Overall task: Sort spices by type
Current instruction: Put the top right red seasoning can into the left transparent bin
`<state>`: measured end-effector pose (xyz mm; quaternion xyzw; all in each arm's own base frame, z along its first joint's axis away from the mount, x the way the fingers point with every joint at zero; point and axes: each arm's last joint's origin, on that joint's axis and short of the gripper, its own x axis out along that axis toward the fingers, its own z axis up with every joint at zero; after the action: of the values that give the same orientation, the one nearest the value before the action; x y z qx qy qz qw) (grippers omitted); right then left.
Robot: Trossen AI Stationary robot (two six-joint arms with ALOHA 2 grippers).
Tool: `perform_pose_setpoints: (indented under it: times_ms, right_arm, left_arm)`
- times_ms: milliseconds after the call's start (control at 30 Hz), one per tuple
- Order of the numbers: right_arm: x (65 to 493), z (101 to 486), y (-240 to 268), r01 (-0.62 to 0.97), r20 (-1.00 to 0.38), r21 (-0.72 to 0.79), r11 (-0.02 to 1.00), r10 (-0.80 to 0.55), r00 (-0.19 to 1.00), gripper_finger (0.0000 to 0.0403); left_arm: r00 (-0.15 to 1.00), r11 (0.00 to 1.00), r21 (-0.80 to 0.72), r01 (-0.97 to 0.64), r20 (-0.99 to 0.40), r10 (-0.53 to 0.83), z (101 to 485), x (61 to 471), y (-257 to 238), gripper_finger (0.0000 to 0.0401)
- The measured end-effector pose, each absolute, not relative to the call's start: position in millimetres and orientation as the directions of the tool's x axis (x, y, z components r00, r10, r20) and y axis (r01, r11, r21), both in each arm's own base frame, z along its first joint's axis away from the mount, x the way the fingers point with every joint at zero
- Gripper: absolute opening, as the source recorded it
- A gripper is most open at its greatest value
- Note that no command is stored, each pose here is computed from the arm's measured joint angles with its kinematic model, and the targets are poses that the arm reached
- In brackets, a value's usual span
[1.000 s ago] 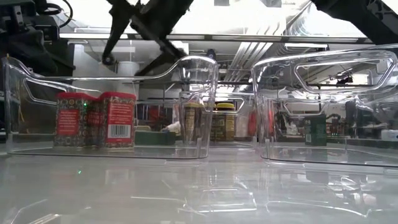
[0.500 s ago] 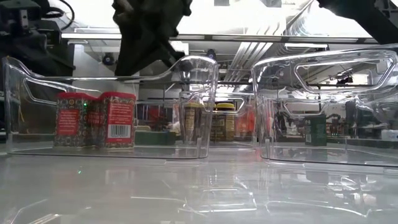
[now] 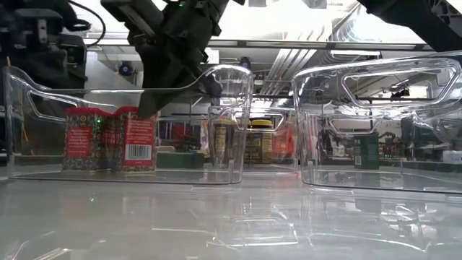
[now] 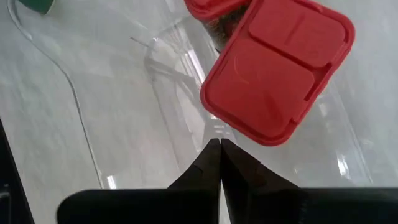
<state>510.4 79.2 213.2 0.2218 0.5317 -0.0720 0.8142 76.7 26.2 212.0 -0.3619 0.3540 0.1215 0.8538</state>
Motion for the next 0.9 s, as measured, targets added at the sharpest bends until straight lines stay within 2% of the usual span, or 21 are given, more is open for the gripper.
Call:
perform_pose_setpoints:
  times_ms: [167,433,900]
  right_arm:
    - [515.1,204.8,80.0,0.357,-0.893,0.296,0.886,0.124,0.434,0.0001]
    - [521.7,196.2,81.1,0.367,-0.878,0.323,0.873,0.131,0.461,0.0000]
    - [538.5,201.5,75.1,0.327,-0.782,0.387,0.862,0.119,0.612,0.0000]
  left_arm:
    - [0.695,0.683,-0.515,-0.518,-0.719,-0.015,210.6,89.8,28.1,0.0000]
    - [0.665,0.727,-0.496,-0.475,-0.743,-0.072,206.4,108.8,23.5,0.0000]
    - [0.677,0.767,-0.497,-0.406,-0.727,-0.113,201.2,141.3,15.8,0.0000]
